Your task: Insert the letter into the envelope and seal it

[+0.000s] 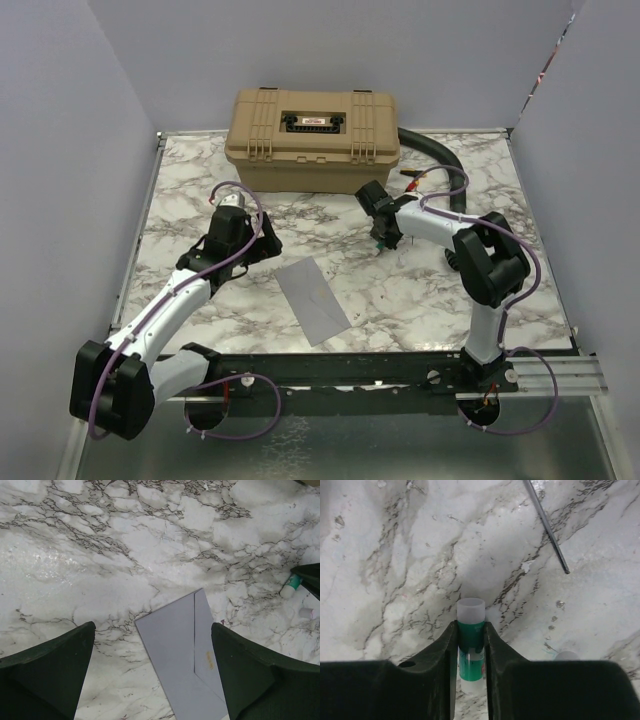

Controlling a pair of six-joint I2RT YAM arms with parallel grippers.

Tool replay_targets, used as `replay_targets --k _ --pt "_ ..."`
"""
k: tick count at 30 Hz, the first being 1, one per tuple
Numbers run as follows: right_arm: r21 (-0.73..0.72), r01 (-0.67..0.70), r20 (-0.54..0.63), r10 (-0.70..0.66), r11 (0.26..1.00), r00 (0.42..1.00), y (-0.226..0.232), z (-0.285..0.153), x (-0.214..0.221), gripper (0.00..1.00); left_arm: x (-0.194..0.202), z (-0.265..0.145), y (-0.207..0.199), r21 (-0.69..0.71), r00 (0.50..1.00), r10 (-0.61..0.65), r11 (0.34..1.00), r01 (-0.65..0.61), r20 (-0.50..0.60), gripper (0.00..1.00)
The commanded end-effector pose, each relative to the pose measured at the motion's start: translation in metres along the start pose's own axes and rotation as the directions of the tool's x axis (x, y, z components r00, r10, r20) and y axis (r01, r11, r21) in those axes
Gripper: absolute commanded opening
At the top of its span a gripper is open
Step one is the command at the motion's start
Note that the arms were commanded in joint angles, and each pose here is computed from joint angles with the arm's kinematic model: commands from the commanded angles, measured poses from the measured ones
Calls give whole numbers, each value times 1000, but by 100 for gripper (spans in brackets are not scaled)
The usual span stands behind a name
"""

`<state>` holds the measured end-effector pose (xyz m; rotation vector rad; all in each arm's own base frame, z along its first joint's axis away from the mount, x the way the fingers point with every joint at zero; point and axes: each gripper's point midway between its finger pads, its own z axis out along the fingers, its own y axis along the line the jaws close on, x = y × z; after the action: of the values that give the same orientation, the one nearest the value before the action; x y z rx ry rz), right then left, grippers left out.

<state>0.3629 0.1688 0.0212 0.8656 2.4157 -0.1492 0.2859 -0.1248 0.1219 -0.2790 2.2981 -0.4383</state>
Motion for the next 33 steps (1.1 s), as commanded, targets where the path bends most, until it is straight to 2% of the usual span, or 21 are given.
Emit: replay_targets --k 1,4,7,10,12,14,16,20,23,26,29,33 --pt "-80 15 -40 -19 997 999 11 -3 6 14 1 3 -7 45 1000 1 999 -1 -10 99" --pt "-154 43 -38 -49 987 998 19 -12 2 4 5 1 -26 144 999 8 990 -2 -42 99" --pt "-287 59 -18 -67 956 998 29 -33 -3 1 8 -6 -52 293 997 28 956 -7 -69 99" --pt "-509 49 3 -55 859 998 46 -72 -10 1 7 -21 -87 480 996 46 877 -4 -77 99" --pt "-659 74 7 -92 748 996 56 -103 -5 1 3 -33 -110 586 997 37 810 13 -73 99" --pt "-805 80 16 -113 588 993 70 -144 -3 1 0 -43 -129 666 997 20 745 32 -70 99" --pt "-890 82 27 -128 448 991 76 -180 -1 1 -4 -53 -146 727 998 -2 684 50 -66 99" --pt "-978 84 62 -123 188 991 77 -245 -2 1 -6 -72 -179 814 998 -21 578 63 -63 99" --pt "-995 87 80 -118 54 990 75 -278 -4 1 -3 -85 -201 852 998 1 522 48 -57 99" --pt "-996 88 87 -140 3 986 74 -293 -2 1 -7 -90 -208 862 999 -14 506 45 -44 98" --pt "-997 71 74 -158 -25 985 72 -301 1 1 -9 -95 -214 873 999 -22 485 47 -41 88" --pt "-998 54 61 -166 -44 984 67 -305 4 1 -8 -97 -219 883 997 -39 462 82 -72 63"
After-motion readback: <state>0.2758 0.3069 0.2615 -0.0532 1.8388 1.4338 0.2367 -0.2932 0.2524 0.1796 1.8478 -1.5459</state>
